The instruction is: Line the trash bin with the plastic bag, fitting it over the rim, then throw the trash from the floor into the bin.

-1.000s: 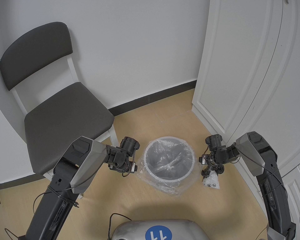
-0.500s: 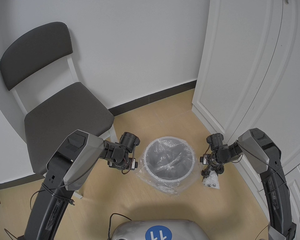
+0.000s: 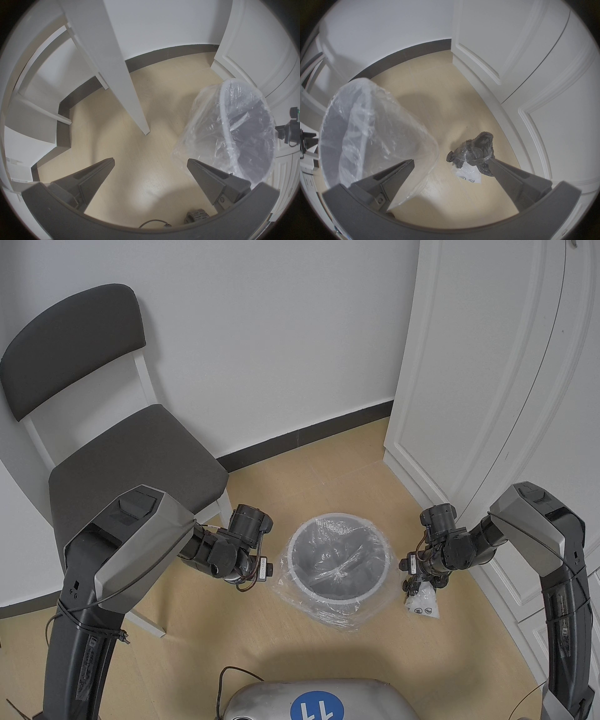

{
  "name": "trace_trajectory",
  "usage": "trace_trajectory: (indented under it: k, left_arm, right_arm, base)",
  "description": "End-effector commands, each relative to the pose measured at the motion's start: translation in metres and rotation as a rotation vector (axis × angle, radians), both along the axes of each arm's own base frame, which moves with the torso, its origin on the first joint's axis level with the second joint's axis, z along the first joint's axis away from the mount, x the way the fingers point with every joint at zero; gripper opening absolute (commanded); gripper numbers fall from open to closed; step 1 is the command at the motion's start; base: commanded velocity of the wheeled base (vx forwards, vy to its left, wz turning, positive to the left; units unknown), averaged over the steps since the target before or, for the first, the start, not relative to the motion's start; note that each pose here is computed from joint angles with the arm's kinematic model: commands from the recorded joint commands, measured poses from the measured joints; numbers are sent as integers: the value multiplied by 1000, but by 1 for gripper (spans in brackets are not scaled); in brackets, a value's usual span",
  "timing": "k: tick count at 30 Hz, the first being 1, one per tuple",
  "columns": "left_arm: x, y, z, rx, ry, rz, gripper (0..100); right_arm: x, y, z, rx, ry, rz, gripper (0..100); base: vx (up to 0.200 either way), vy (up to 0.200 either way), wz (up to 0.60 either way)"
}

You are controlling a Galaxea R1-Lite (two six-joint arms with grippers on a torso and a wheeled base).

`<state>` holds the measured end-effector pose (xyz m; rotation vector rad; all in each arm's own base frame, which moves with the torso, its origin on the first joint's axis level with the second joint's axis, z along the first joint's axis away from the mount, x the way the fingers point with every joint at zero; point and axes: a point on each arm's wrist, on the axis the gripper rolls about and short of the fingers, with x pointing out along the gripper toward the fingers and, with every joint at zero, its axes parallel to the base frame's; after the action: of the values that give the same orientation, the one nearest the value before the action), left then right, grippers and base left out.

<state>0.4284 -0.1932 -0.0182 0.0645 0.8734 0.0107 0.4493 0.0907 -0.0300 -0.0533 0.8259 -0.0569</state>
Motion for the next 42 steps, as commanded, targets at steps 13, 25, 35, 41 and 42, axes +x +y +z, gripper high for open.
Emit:
trace_trajectory:
  k: [13, 25, 35, 41, 42]
  left_arm:
    - [-15, 6, -1, -50, -12, 9, 100]
    - [-12, 5, -1, -70, -53, 11, 100]
    - [-13, 4, -16, -59, -31, 10, 100]
    - [-11, 3, -19, -66, -53, 6, 100]
    - [-11, 3, -20, -65, -53, 5, 100]
  right_arm:
    - [27, 2, -19, 118, 39, 29, 100]
    - [52, 1, -51, 109, 5, 5, 100]
    - [68, -3, -69, 111, 14, -25, 100]
    - [65, -3, -91, 76, 47, -65, 100]
    - [65, -3, -91, 77, 48, -62, 100]
  base:
    - [0, 0, 0]
    - [0, 0, 0]
    - [0, 0, 0]
    - [0, 0, 0]
    - [0, 0, 0]
